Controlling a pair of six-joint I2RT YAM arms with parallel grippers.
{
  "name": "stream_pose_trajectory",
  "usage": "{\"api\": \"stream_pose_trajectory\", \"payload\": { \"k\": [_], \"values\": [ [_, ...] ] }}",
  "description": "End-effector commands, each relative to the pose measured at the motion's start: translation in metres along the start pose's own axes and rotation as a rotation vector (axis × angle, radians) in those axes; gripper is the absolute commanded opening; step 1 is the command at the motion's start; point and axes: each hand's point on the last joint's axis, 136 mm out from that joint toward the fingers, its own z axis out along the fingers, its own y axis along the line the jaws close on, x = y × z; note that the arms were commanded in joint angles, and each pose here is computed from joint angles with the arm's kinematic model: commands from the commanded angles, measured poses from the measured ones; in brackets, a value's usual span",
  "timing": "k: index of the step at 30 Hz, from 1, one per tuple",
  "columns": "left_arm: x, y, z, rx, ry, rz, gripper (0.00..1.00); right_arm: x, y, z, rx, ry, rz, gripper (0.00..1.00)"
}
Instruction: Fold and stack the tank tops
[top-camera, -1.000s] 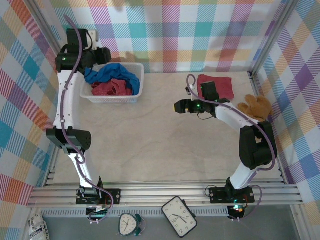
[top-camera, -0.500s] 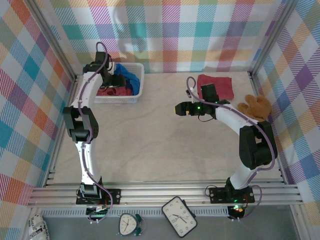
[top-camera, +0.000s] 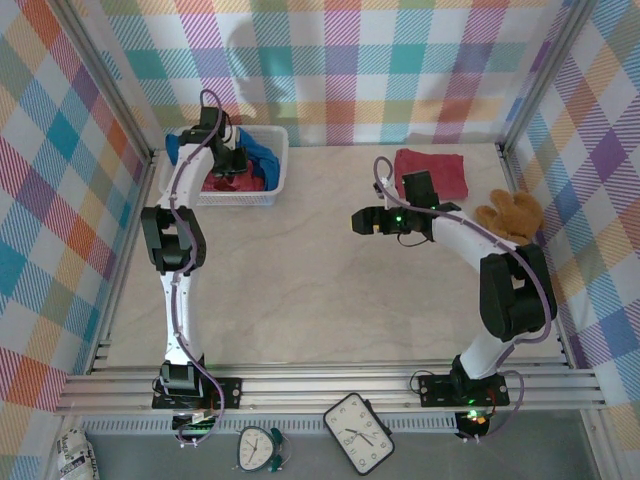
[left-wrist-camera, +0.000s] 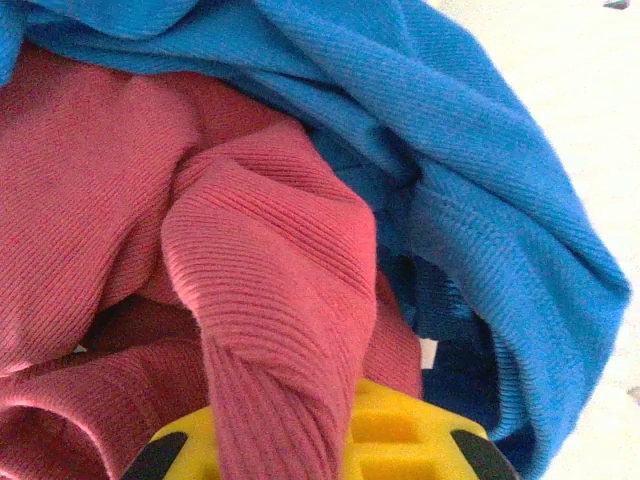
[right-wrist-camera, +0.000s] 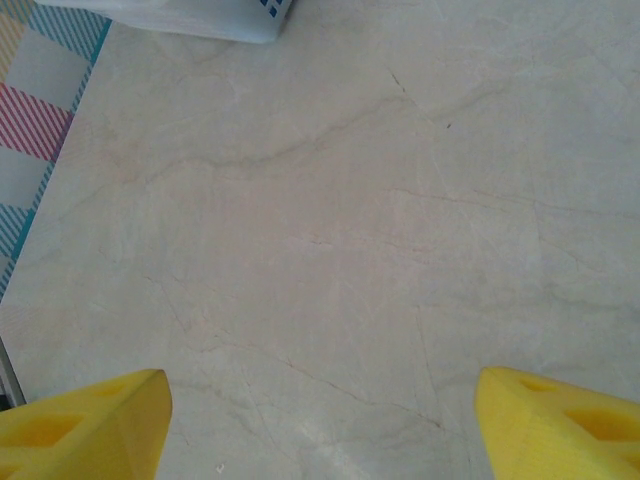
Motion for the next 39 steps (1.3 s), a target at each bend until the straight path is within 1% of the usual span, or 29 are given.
{"api": "stream_pose_trajectory", "payload": {
  "k": [1,5,8,12,15,17,20,25,27,30,32,36,39],
  "values": [
    [-0.05,-0.027,-0.087,0.073,-0.2,0.011,0.0,-0.015,0.019,-0.01,-0.066,-0.069,-0.029,0.8],
    [-0.072,-0.046,-0.157,0.117,-0.335,0.018,0.0,-0.025,0.033,-0.015,-0.122,-0.111,-0.012,0.81],
    [-0.082,-0.06,-0.21,0.143,-0.437,0.033,0.0,-0.033,0.043,-0.023,-0.152,-0.142,-0.009,0.82],
    [-0.089,-0.08,-0.288,0.158,-0.591,0.072,0.0,-0.044,0.055,-0.035,-0.17,-0.182,-0.014,0.84],
    [-0.085,-0.097,-0.337,0.197,-0.671,0.098,0.0,-0.05,0.063,-0.044,-0.179,-0.206,-0.025,0.85],
    [-0.079,-0.111,-0.364,0.244,-0.702,0.111,0.0,-0.053,0.067,-0.049,-0.183,-0.221,-0.03,0.94],
    [-0.062,-0.132,-0.394,0.313,-0.713,0.135,0.0,-0.055,0.074,-0.058,-0.191,-0.235,-0.039,0.95],
    [-0.019,-0.18,-0.438,0.464,-0.7,0.184,0.0,-0.054,0.085,-0.073,-0.191,-0.257,-0.094,0.95],
    [-0.004,-0.195,-0.447,0.515,-0.687,0.177,0.0,-0.052,0.087,-0.079,-0.183,-0.258,-0.119,0.95],
    [0.017,-0.215,-0.447,0.603,-0.629,0.161,0.0,-0.048,0.095,-0.09,-0.183,-0.269,-0.168,0.95],
    [0.031,-0.223,-0.431,0.619,-0.579,0.137,0.0,-0.042,0.099,-0.097,-0.178,-0.277,-0.201,0.94],
    [0.061,-0.233,-0.364,0.675,-0.434,0.026,0.0,-0.023,0.099,-0.104,-0.165,-0.273,-0.237,0.92],
    [0.086,-0.231,-0.302,0.659,-0.324,-0.047,0.0,0.001,0.092,-0.099,-0.143,-0.237,-0.239,0.89]
  ]
}}
